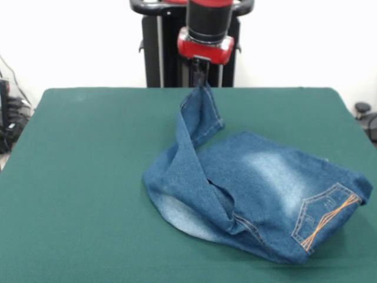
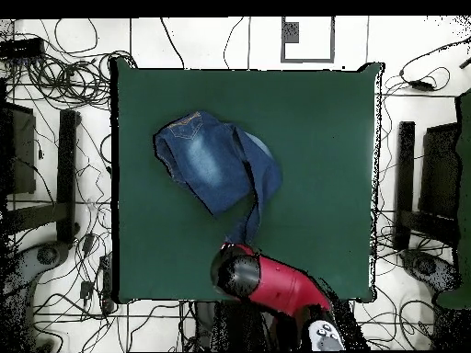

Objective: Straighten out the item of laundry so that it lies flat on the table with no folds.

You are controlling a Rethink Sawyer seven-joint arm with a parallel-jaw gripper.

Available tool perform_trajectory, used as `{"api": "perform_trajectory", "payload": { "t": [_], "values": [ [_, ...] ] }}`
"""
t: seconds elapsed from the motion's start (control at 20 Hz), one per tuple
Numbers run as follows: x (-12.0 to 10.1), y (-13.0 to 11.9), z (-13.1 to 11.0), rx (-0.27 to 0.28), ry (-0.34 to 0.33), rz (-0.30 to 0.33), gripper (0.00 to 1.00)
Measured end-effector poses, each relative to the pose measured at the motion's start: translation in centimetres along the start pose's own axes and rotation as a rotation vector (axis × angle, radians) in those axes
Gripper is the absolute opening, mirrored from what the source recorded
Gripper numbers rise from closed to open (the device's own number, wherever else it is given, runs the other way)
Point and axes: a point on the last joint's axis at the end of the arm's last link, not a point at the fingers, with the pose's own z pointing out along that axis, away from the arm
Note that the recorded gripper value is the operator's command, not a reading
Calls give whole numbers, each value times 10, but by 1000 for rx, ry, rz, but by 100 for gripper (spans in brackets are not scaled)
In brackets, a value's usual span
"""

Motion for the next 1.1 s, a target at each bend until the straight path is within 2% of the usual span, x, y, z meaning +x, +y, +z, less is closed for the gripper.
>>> {"api": "perform_trajectory", "payload": {
  "t": [0.05,0.15,0.3,0.35,0.5,0.55,0.75,1.1],
  "values": [
    [-2,-13,-7,4,15,-7,0],
    [-3,-20,-11,7,24,-9,0],
    [-9,-45,-23,14,52,-4,0],
    [-14,-62,-34,18,76,-1,0],
    [-20,-74,-43,20,95,-1,0],
    [-27,-84,-53,22,116,-12,0],
    [-40,-96,-69,25,142,-44,0],
    [-78,-102,-102,23,155,-166,0]
  ]
}}
